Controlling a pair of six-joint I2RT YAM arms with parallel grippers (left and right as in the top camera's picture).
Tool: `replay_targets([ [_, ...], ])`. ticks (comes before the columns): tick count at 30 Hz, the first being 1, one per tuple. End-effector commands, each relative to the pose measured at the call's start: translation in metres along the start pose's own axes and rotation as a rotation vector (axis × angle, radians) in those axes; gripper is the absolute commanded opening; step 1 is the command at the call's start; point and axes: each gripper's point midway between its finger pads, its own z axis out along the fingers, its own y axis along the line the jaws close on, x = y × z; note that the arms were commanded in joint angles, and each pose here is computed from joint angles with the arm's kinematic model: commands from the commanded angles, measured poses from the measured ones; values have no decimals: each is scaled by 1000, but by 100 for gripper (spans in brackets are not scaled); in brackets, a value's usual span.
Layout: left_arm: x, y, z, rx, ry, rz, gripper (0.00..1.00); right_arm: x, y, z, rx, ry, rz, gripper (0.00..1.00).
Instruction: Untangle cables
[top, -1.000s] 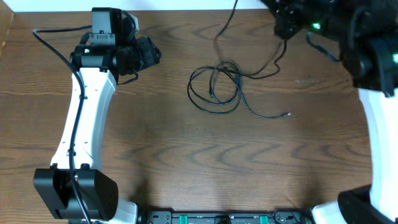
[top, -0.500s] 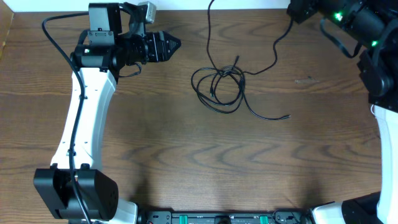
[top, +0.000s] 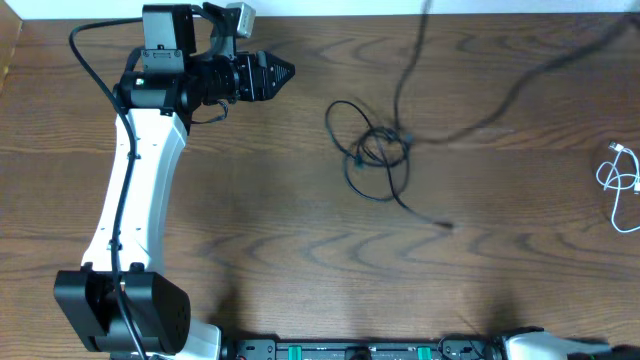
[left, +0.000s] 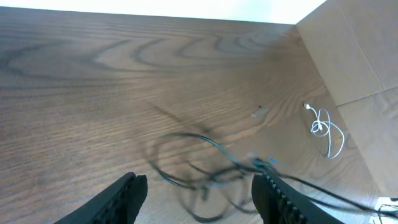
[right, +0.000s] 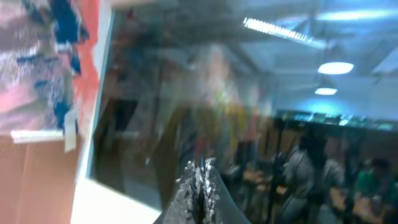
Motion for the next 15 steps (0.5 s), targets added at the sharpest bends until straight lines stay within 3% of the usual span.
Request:
replay_targets([
  [1,13,-2,6,26,43,30,60,26,-13,5,46,87,10,1],
  [5,36,-3,19,-7,133,16,60,94,-23,15,64,302,96,1],
  [10,73,3,39,-75,279,-95,59,236,-37,21,101,715,276,1],
  [15,81,7,37,-93,307,-127,59,346,-49,12,155,1017,387,1],
])
